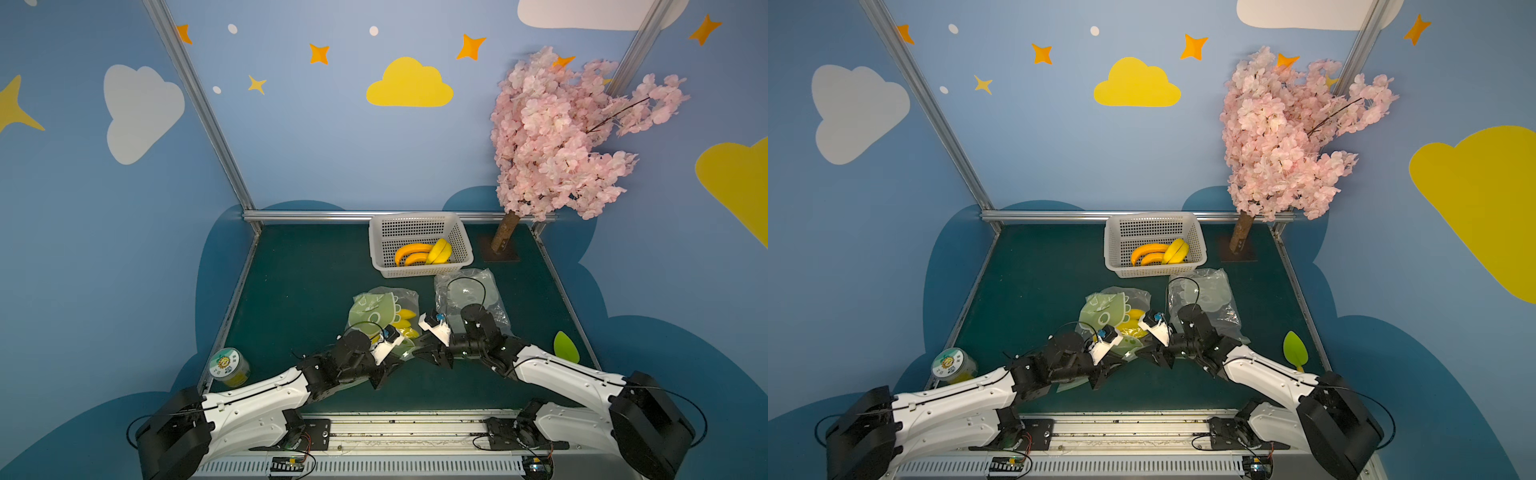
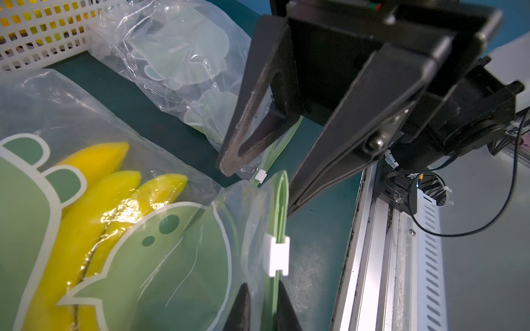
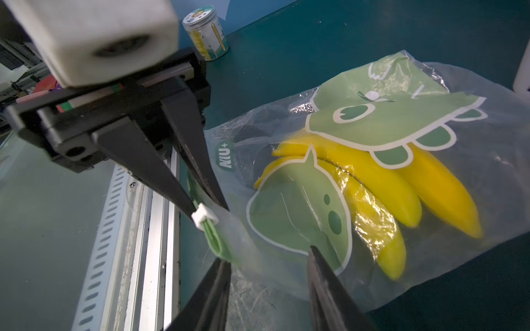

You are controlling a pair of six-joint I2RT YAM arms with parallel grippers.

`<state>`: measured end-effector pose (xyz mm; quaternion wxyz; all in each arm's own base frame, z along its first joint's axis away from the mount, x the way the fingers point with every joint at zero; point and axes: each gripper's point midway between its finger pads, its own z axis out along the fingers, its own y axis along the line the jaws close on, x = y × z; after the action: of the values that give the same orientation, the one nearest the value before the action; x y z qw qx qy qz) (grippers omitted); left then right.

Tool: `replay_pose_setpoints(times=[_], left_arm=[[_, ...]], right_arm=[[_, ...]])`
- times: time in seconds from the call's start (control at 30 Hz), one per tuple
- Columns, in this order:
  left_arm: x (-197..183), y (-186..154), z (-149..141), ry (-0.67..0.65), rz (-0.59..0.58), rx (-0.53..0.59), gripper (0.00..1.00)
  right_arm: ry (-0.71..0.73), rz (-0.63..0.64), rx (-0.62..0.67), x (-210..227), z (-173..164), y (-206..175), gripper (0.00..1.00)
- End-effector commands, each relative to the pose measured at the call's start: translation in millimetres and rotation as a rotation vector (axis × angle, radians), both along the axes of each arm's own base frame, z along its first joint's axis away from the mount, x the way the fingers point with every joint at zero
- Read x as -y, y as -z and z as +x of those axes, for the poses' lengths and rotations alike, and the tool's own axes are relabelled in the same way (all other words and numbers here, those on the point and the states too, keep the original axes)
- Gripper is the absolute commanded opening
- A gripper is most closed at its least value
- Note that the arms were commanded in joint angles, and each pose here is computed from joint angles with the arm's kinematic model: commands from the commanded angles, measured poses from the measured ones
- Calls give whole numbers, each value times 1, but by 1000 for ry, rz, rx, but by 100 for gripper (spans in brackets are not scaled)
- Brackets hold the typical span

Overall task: Open the zip-top bag and take out the banana
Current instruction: Unzip the zipper on the zipper food storage bag.

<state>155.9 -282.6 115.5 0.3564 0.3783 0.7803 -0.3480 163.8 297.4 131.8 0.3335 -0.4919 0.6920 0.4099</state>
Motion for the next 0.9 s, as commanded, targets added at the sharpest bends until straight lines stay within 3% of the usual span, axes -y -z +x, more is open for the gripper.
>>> replay_pose_setpoints(times=[0.0,0.17,0.5,0.7,0.87], left_arm=[[2,-4,-3,23,-38,-15,17],[-1,0,0,8,-33,-22,17],[-3,-1,4,-13,-48,-23,18],[-4,-3,4,-17,-57,-19,21],[-7,-6,8,-44,-63,-3,39]], right_arm=[[-72,56,20,-11,-5,-19,36],[-99,69,2,-12,-10,-22,29],[-142,52,-39,-12,-18,-22,0],[-156,45,-63,-13,-21,-21,0],[-143,36,-64,-11,-21,-19,0]])
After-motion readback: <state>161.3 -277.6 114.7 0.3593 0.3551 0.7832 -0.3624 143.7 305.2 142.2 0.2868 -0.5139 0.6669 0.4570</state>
